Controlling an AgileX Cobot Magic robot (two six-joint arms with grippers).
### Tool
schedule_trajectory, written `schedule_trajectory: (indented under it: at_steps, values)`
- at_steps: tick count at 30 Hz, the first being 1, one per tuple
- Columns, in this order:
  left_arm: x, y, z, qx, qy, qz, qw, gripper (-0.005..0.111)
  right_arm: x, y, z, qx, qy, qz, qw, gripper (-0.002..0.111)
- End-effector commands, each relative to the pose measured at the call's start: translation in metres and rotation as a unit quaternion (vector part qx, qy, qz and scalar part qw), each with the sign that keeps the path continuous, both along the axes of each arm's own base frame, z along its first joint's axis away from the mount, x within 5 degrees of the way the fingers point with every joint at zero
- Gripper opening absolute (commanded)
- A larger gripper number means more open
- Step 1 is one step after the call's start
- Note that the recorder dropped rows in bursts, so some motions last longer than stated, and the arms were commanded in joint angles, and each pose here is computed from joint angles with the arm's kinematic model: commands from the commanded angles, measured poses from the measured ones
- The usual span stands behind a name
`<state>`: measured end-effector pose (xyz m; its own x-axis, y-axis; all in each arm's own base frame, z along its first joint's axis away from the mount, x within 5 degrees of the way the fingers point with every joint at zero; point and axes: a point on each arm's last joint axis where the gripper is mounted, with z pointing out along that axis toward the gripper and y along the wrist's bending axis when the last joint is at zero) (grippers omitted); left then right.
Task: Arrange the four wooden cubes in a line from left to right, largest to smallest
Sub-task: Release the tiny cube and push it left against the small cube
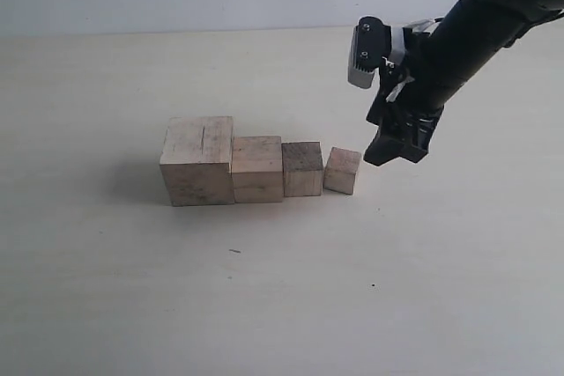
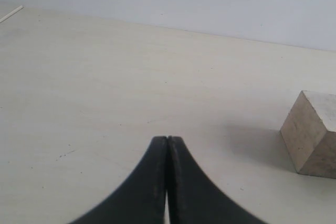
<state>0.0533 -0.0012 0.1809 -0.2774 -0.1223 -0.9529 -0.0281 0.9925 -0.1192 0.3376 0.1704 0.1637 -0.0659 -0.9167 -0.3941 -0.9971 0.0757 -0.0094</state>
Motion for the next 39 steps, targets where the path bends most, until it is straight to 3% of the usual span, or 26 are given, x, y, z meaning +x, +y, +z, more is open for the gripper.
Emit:
schedule_trajectory:
  at_steps: [1, 15, 28, 39]
  values:
    - [0.000, 0.000, 0.000, 0.003, -0.006, -0.004, 1.000, 0.000, 0.002, -0.002, -0.012, -0.020, 0.012, -0.016, 1.000, 0.065]
    - [0.000, 0.000, 0.000, 0.003, -0.006, -0.004, 1.000, 0.000, 0.018, 0.003, -0.051, -0.009, -0.006, -0.067, 0.998, 0.065]
    - [0.000, 0.000, 0.000, 0.003, -0.006, -0.004, 1.000, 0.000, 0.017, 0.009, -0.050, 0.025, 0.014, -0.088, 0.996, 0.065]
    - [0.000, 0.000, 0.000, 0.003, -0.006, -0.004, 1.000, 0.000, 0.015, 0.006, -0.046, 0.012, 0.011, -0.080, 0.997, 0.065]
